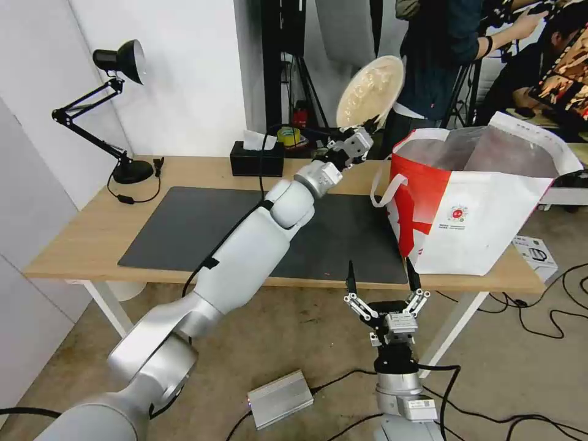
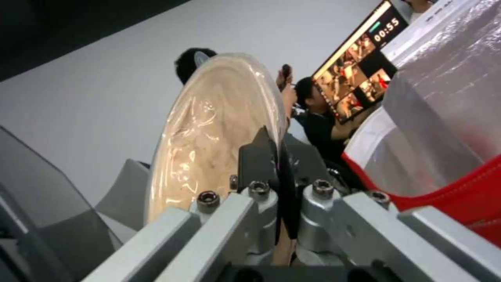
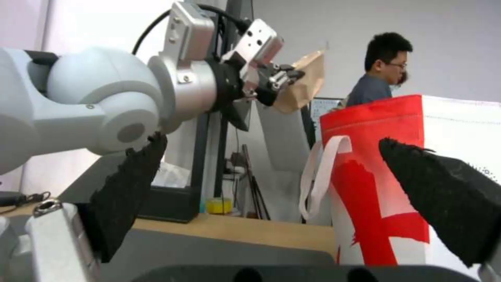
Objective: Pick up the trash from the table and place it into the takeout bag.
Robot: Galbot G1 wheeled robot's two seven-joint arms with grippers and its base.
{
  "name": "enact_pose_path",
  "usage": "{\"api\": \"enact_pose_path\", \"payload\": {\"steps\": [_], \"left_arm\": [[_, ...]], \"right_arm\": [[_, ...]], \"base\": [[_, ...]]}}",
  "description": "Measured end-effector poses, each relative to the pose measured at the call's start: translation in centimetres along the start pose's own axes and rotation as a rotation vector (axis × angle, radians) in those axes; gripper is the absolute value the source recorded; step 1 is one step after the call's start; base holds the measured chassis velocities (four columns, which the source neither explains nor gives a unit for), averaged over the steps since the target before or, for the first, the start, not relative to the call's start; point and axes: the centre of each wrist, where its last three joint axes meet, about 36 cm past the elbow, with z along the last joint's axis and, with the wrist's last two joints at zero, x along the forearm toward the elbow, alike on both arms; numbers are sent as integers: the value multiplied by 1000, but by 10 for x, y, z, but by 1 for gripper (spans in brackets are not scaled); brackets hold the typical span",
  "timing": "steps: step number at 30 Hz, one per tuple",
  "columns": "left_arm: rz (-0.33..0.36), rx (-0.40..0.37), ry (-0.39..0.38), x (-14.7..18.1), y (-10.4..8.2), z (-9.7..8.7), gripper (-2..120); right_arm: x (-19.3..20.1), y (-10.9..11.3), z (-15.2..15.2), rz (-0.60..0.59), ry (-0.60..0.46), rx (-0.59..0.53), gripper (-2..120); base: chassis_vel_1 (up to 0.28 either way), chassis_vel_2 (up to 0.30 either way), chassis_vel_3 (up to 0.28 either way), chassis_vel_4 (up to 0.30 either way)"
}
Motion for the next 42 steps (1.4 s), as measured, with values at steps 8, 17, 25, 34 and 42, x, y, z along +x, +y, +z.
{"api": "enact_pose_path", "payload": {"steps": [8,17,25,34,42], "left_arm": [[21,-4,-26,-10,-5,-4,0],[36,3,-44,-17,-16,-9,0],[59,-5,-77,-29,-20,-16,0],[103,-9,-94,-38,-33,-17,0],[122,-25,-108,-48,-32,-18,0]], "right_arm": [[-1,1,-1,1,-5,-2,100],[2,4,-2,-2,-3,-11,100],[1,6,-2,-1,-6,-15,100],[1,10,-3,3,-9,-28,100],[2,15,-4,2,-12,-40,100]], "base": [[0,0,0,0],[0,0,0,0],[0,0,0,0],[0,0,0,0],[0,0,0,0]]}}
